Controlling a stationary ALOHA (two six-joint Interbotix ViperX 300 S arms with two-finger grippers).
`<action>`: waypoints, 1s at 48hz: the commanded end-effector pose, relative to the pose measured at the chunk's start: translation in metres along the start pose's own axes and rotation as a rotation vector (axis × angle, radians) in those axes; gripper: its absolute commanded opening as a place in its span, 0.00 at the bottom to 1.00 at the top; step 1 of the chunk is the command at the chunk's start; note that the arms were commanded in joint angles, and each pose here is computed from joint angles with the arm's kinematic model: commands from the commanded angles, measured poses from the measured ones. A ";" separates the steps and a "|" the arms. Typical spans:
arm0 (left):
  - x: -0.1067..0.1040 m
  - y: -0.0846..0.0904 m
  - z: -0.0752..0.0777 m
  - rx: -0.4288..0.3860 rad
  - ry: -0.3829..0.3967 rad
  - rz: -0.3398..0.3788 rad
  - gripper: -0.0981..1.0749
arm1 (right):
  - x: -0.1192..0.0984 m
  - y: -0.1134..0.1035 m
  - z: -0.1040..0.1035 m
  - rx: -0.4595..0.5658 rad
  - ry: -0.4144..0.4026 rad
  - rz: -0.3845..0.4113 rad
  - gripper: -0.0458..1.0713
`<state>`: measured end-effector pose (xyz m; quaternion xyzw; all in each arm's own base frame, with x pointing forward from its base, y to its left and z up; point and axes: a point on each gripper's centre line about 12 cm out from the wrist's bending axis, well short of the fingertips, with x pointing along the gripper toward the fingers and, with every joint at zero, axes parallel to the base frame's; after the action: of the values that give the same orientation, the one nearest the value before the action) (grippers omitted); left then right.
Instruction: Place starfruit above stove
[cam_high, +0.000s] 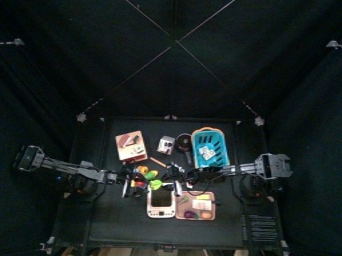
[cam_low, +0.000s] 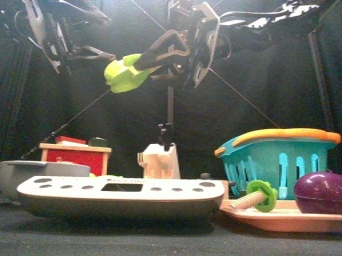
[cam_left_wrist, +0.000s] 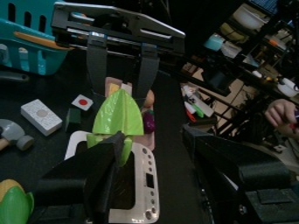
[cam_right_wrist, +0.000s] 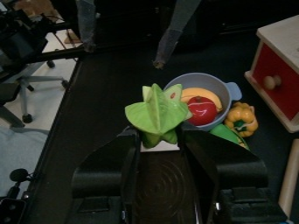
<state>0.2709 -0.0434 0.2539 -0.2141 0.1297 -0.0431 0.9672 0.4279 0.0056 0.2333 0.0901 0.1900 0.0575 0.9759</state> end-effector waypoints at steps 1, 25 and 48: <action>0.000 -0.003 0.004 0.002 -0.017 -0.010 0.86 | -0.014 0.003 0.019 0.014 -0.047 -0.015 0.64; -0.002 0.005 -0.007 0.001 0.009 0.011 0.86 | 0.011 -0.049 -0.031 0.235 0.162 -0.283 0.66; -0.003 0.011 -0.012 0.015 0.020 0.029 0.86 | 0.023 -0.069 -0.051 0.275 0.279 -0.417 0.78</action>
<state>0.2631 -0.0400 0.2352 -0.2094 0.1524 -0.0341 0.9653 0.4290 -0.0493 0.1478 0.1688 0.3642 -0.1614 0.9016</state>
